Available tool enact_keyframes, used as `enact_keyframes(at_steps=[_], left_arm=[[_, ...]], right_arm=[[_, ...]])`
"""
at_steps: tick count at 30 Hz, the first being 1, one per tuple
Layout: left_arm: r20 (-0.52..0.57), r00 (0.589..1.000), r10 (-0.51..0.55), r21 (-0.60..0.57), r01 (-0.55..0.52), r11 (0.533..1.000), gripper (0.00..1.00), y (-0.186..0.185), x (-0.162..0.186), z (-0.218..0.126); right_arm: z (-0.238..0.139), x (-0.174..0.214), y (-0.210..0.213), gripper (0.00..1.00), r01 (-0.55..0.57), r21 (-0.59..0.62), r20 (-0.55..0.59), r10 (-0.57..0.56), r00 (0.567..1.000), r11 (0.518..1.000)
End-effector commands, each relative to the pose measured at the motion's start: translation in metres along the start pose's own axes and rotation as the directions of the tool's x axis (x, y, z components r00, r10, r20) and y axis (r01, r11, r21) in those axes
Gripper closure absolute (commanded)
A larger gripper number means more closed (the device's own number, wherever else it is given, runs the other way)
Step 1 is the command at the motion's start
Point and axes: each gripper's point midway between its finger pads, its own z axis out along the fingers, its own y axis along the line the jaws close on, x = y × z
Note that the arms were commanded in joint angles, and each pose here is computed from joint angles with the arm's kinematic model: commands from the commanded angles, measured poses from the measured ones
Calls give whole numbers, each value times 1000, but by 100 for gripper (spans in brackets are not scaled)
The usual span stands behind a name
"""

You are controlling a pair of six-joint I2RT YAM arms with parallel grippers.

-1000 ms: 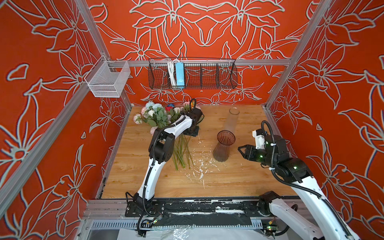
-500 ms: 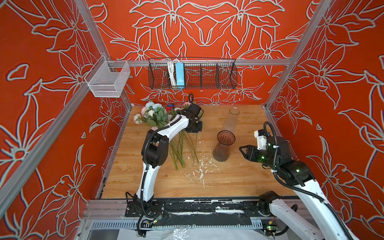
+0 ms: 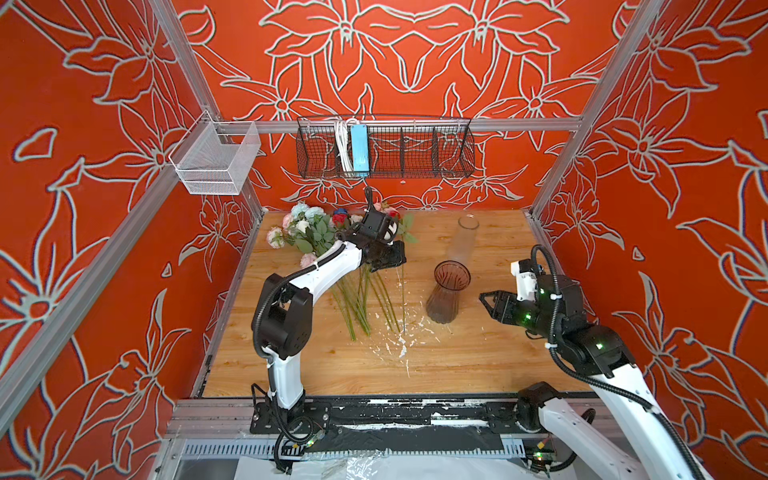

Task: Arrange the flowers into the vase
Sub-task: 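Lift the red rose out of the bunch with left gripper, then insert the red rose stem into the tilted pink vase, release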

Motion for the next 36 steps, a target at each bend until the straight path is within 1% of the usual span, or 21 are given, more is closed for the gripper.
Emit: enact_keyframes(at_steps=[1, 7, 9, 12, 14, 15, 18, 20, 23, 26, 27, 30, 31, 32, 33, 34, 36], left_arm=[[99, 993, 62, 188, -80, 979, 100, -49, -5, -40], [136, 985, 107, 252, -139, 958, 100, -63, 20, -78], [163, 977, 138, 276, -180, 944, 100, -71, 28, -93], [234, 951, 200, 300, -267, 916, 100, -86, 39, -121], [305, 921, 243, 303, -336, 892, 100, -97, 45, -142], [352, 896, 271, 311, -385, 869, 100, -105, 48, -155], [528, 790, 311, 254, -496, 830, 100, -123, 45, -192], [634, 700, 328, 209, -564, 799, 100, -139, 38, -220], [738, 587, 333, 156, -629, 762, 100, -167, 21, -252], [811, 483, 329, 119, -687, 717, 100, -199, 1, -273], [828, 455, 328, 110, -705, 701, 100, -209, -5, -276], [873, 348, 342, 51, -763, 644, 100, -243, -20, -277], [884, 311, 350, 31, -785, 619, 100, -255, -22, -272], [893, 265, 363, -2, -805, 593, 100, -267, -25, -268], [893, 231, 386, -39, -816, 577, 100, -276, -27, -261], [889, 204, 411, -69, -825, 560, 100, -284, -29, -254], [881, 184, 435, -91, -837, 540, 100, -293, -36, -235]], right_arm=[[-3, 2, -2, 49, -13, -16, 34, 13, 999, 1000], [-12, 2, -5, 49, -12, -13, 76, 13, 997, 1000], [-13, 3, -8, 49, -14, -3, 87, 14, 996, 1000], [-13, 5, -12, 48, -36, 2, 94, 35, 995, 999], [-13, 7, -17, 49, -53, 27, 92, 50, 994, 998], [-12, 9, -22, 49, -60, 56, 85, 55, 995, 997], [-8, 20, -41, 49, -75, 154, 42, 69, 997, 985], [-1, 32, -53, 49, -86, 207, -4, 88, 996, 975], [14, 51, -67, 49, -111, 239, -48, 126, 991, 965], [27, 63, -78, 47, -149, 252, -46, 166, 985, 956], [30, 65, -80, 47, -163, 249, -39, 179, 983, 955], [41, 69, -82, 44, -208, 229, -18, 217, 976, 951], [43, 70, -84, 44, -219, 228, -13, 228, 974, 949], [45, 70, -84, 44, -225, 226, -12, 233, 972, 948], [46, 69, -83, 44, -227, 223, -12, 235, 972, 948], [46, 68, -83, 44, -228, 221, -11, 236, 972, 948], [46, 67, -80, 44, -226, 212, -12, 233, 972, 951]])
